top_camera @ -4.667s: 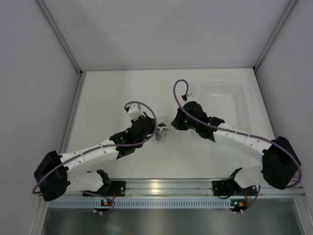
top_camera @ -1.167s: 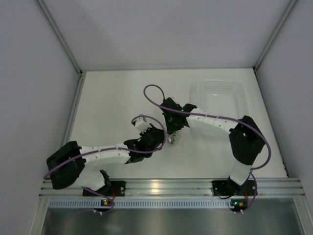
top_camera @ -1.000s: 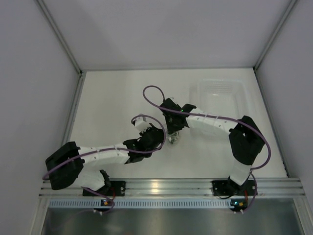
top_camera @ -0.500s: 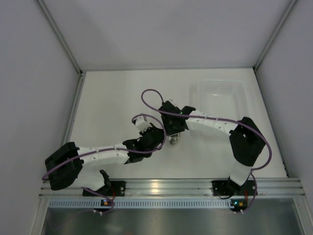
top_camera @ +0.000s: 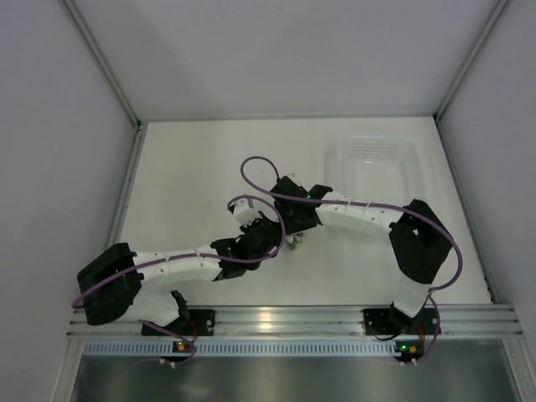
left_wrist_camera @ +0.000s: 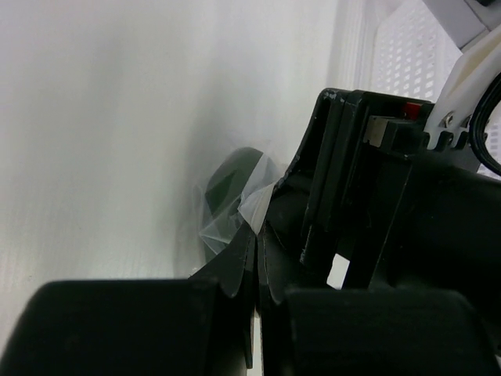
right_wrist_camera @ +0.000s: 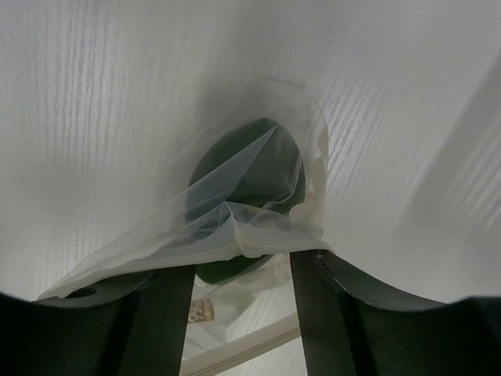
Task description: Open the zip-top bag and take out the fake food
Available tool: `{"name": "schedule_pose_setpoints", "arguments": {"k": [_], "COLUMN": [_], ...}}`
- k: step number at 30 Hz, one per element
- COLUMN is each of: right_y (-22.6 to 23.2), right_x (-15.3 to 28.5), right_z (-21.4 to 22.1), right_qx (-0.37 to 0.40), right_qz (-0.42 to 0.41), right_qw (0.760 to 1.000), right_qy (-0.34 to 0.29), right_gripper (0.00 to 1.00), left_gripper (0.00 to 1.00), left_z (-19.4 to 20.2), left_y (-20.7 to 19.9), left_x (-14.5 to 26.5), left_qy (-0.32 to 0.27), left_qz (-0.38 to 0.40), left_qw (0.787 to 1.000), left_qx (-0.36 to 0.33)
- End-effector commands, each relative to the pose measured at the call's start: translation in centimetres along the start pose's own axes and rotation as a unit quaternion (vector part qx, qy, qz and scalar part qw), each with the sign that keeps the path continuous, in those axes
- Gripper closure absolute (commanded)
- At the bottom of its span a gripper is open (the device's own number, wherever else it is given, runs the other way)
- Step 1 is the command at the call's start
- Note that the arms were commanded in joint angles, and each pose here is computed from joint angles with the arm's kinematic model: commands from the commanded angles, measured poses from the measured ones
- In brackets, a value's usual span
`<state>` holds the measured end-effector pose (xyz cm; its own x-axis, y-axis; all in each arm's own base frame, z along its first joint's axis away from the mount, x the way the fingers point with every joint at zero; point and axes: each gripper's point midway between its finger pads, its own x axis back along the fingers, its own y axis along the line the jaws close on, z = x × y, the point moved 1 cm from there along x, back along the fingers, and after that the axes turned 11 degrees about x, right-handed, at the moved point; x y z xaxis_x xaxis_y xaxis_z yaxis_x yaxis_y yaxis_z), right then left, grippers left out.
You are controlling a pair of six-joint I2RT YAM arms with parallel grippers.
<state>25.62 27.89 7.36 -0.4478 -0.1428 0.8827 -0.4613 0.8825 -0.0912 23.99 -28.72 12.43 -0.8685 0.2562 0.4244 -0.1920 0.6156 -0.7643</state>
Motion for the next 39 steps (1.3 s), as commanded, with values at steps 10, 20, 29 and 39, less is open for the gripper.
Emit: {"name": "schedule_pose_setpoints", "arguments": {"k": [10, 20, 29, 39], "right_y": [-2.1, 0.1, 0.0, 0.1], "right_x": [-3.0, -6.2, -8.3, -6.1], "right_z": [3.3, 4.6, 5.5, 2.3], "right_qx": [0.027, 0.053, 0.056, 0.039], "right_qz": [0.074, 0.051, 0.061, 0.059], "right_qw": [0.995, 0.992, 0.990, 0.996], "right_qy": [0.063, 0.103, 0.112, 0.051], "right_gripper": [0.52, 0.41, 0.33, 0.74], "left_gripper": [1.00, 1.00, 1.00, 1.00], "left_z": [-1.3, -0.8, -1.2, -1.7], "left_y": [-1.6, 0.4, 1.5, 1.3], "left_x": [0.3, 0.2, 0.5, 0.7], "left_qy": [-0.020, -0.016, -0.022, -0.028], "left_qz": [0.021, 0.005, -0.001, 0.004], "left_qw": [1.000, 1.000, 1.000, 0.999], "left_qx": [-0.009, -0.021, -0.021, -0.026]}}
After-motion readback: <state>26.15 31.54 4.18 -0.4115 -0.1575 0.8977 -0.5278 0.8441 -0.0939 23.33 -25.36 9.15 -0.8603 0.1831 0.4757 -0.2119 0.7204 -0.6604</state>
